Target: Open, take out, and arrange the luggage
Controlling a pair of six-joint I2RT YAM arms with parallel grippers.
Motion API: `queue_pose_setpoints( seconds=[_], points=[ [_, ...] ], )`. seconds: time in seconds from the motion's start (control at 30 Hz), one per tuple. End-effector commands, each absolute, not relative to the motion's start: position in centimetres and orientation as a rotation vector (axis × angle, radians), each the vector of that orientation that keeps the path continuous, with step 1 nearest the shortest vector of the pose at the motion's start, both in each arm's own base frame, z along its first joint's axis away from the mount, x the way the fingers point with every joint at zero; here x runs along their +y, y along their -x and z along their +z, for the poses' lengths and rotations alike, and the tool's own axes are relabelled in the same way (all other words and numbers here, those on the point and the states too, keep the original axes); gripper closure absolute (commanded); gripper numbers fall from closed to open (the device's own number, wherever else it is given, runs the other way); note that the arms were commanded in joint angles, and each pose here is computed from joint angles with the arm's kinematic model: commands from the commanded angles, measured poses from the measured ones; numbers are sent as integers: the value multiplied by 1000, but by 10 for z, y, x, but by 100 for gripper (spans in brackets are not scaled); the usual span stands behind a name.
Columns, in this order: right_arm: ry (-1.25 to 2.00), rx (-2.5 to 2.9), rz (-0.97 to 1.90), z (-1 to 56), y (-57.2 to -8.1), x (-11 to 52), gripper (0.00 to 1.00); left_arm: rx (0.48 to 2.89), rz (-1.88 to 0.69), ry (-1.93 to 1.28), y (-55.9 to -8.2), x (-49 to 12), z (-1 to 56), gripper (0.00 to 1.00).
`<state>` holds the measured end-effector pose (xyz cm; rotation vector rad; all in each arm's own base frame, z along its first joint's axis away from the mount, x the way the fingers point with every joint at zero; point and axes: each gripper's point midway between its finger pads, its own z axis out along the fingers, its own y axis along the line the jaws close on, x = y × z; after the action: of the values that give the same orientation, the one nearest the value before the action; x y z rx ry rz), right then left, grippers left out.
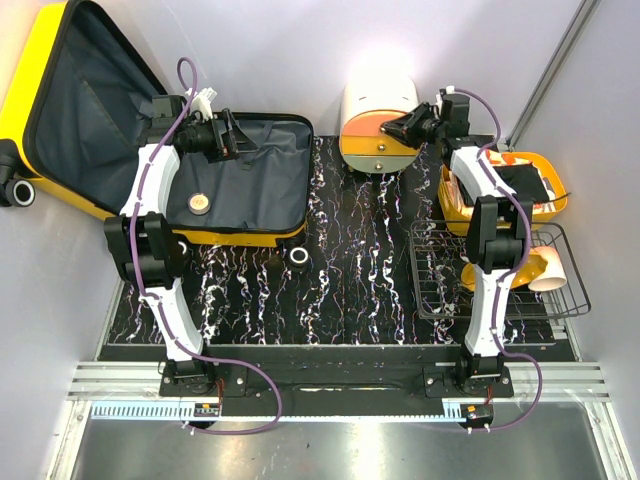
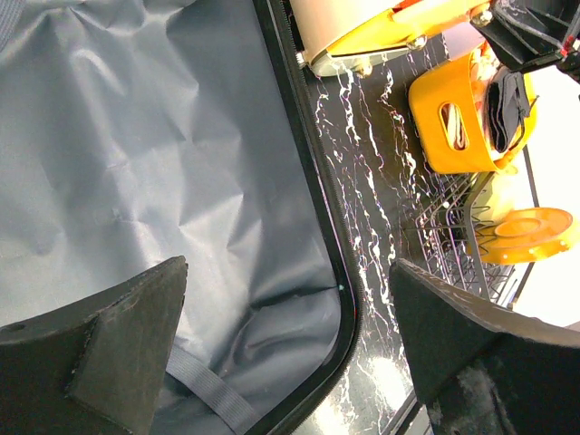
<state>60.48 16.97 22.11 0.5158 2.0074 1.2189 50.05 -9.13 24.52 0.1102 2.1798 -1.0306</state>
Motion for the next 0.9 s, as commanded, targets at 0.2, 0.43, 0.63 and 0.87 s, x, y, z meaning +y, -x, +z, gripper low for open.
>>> queue_pose_setpoints(
  seconds=[0.2,0.43,0.63,0.87],
  points=[
    [-330,1968,1389,266,-555,192,91,2113,-995,-133,-507,-87,268,3],
    [-270,1992,1445,262,-537,200,95,2122,-1006,-126,-504,-89,266,3],
    [-257,2006,1427,259,-522,203,92,2136,-1001,-125,-496,-89,262,3],
    [-247,2016,1419,258,-514,205,59,2156,-987,-122,-489,-89,254,2]
  ],
)
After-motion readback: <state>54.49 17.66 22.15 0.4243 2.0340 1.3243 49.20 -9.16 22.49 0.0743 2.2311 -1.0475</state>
